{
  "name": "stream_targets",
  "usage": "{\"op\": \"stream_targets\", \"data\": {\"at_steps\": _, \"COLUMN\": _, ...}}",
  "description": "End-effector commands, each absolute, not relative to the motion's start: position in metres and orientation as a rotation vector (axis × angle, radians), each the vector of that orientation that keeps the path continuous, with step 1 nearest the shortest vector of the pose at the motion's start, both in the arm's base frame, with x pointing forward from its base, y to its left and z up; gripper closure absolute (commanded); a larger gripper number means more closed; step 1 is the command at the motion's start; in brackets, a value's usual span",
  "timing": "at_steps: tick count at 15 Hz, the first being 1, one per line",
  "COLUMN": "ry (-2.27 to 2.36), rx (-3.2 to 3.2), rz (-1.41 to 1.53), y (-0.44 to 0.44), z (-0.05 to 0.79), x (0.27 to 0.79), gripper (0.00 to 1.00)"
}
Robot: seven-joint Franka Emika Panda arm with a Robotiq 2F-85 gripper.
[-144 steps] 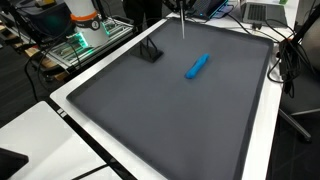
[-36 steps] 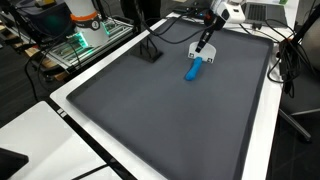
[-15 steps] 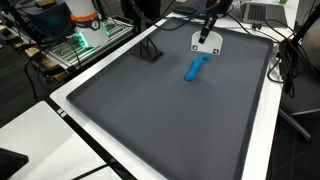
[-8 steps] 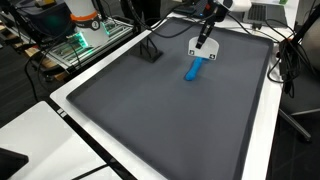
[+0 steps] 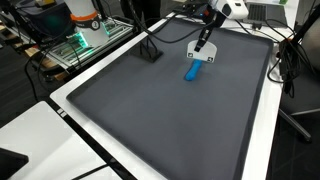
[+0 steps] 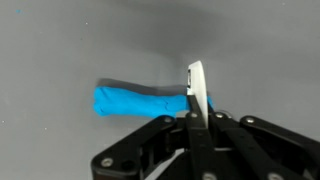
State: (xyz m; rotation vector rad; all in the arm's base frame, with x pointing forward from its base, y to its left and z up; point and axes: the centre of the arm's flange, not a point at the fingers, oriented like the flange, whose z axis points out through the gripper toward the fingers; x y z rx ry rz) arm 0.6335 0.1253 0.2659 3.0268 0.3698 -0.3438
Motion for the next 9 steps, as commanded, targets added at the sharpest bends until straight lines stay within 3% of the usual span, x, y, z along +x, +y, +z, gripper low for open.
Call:
{"op": "stream_targets", "data": {"at_steps": 1, "ry": 0.399, "rx": 3.038, "rz": -0.371, "y": 0.127, "z": 0.261, "x": 0.636, "gripper": 0.99}}
{"op": "stream_targets", "data": {"at_steps": 9, "ry": 0.392, "rx": 3.019, "rz": -0.364, "y": 0.13, "z": 0.24, "x": 0.638, "gripper": 0.99}}
